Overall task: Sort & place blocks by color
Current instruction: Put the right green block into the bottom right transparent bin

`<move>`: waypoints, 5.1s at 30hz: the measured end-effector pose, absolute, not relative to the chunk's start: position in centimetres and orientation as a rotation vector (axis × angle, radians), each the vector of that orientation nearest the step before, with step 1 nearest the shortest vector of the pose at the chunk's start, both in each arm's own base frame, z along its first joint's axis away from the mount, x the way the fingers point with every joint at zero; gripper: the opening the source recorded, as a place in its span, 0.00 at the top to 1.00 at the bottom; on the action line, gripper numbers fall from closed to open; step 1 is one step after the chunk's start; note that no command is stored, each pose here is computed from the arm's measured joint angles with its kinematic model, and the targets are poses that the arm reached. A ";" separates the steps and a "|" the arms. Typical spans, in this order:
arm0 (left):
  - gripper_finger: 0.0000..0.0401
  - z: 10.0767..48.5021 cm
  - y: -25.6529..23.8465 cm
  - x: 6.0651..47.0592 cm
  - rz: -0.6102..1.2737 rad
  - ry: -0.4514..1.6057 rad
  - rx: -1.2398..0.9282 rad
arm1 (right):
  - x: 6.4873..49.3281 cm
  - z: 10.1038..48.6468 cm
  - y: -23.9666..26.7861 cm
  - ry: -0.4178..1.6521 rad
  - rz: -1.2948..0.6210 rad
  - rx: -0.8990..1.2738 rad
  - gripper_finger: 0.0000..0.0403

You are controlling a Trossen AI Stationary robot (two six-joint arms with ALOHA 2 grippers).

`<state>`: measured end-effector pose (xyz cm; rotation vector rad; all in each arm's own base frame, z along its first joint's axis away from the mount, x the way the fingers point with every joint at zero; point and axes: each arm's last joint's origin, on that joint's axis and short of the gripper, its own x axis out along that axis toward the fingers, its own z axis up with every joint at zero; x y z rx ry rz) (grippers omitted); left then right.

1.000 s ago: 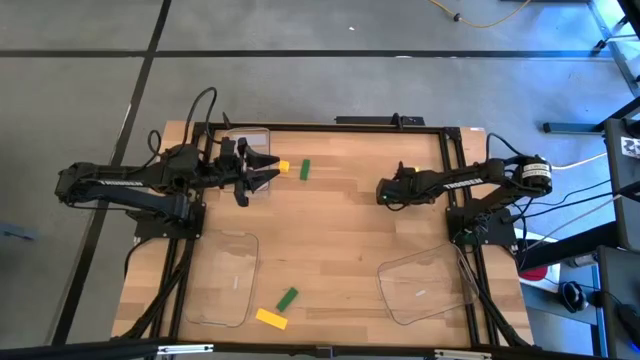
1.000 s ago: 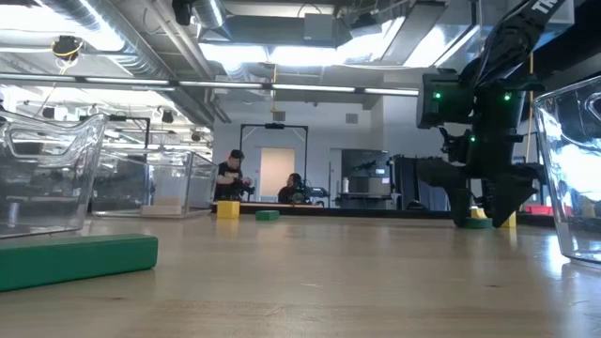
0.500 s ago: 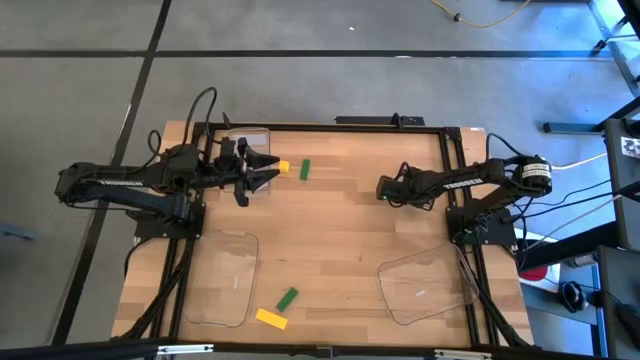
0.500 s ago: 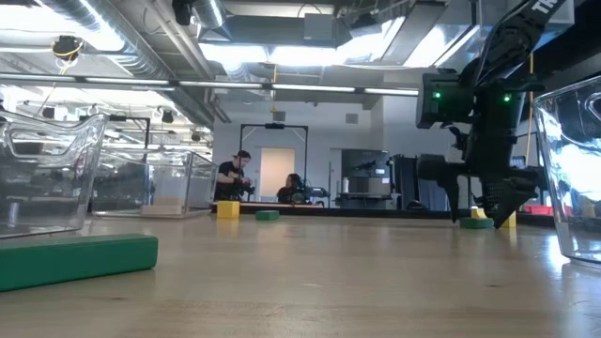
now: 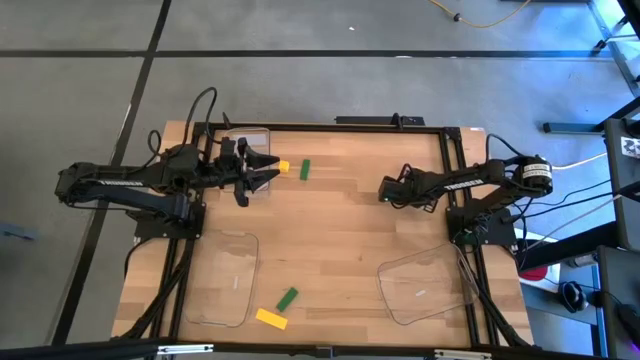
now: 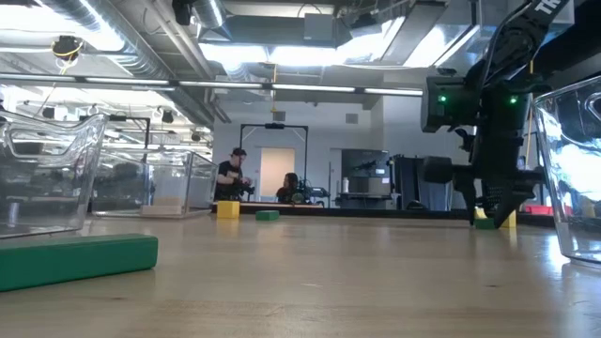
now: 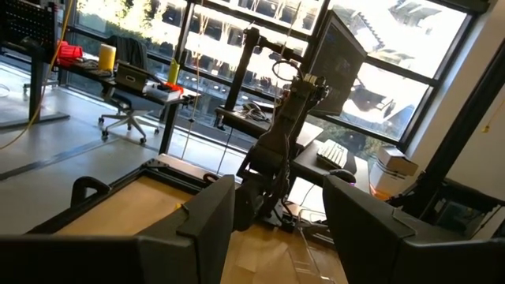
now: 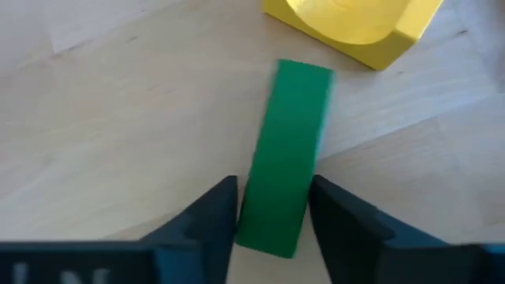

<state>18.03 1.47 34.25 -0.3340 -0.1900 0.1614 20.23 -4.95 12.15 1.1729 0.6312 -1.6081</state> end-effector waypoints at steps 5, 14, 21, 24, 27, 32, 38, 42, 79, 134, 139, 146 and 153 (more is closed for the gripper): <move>0.54 34.3 1.5 18.0 0.161 -0.190 -0.334 | 20.2 12.2 -4.7 0.709 -1.568 1.110 0.73; 0.54 34.3 1.5 18.0 0.161 -0.190 -0.334 | 19.9 13.8 -3.2 0.939 -1.290 0.899 0.73; 0.54 34.3 1.5 18.0 0.161 -0.190 -0.334 | 19.8 18.1 -1.4 0.849 -0.869 0.706 0.74; 0.54 34.3 1.5 18.0 0.162 -0.190 -0.334 | 20.2 21.1 -0.5 0.641 -0.667 0.648 0.73; 0.54 34.3 1.5 18.0 0.176 -0.193 -0.335 | 20.5 24.1 0.0 0.399 -0.520 0.646 0.73; 0.54 34.3 1.5 18.0 0.179 -0.193 -0.335 | 20.6 28.2 0.3 0.085 -0.330 0.589 0.74; 0.54 34.3 1.5 18.0 0.179 -0.193 -0.335 | 20.8 29.8 0.6 -0.047 -0.202 0.562 0.74; 0.54 34.3 1.5 18.0 0.179 -0.193 -0.335 | 20.8 29.8 0.6 -0.045 -0.201 0.562 0.74; 0.54 34.3 1.5 18.0 0.179 -0.193 -0.335 | 20.8 29.7 0.7 -0.018 -0.170 0.535 0.74; 0.54 34.2 1.5 18.0 0.180 -0.193 -0.335 | 16.5 28.0 13.5 1.157 0.201 0.866 0.74; 0.54 34.2 1.5 18.0 0.180 -0.193 -0.335 | 15.2 25.2 15.3 1.323 0.116 0.889 0.74; 0.54 34.2 1.5 18.0 0.180 -0.192 -0.335 | 14.1 20.4 15.9 1.467 -0.115 0.863 0.74; 0.54 34.2 1.5 18.0 0.180 -0.193 -0.335 | 13.5 17.8 16.2 1.477 -0.306 0.884 0.74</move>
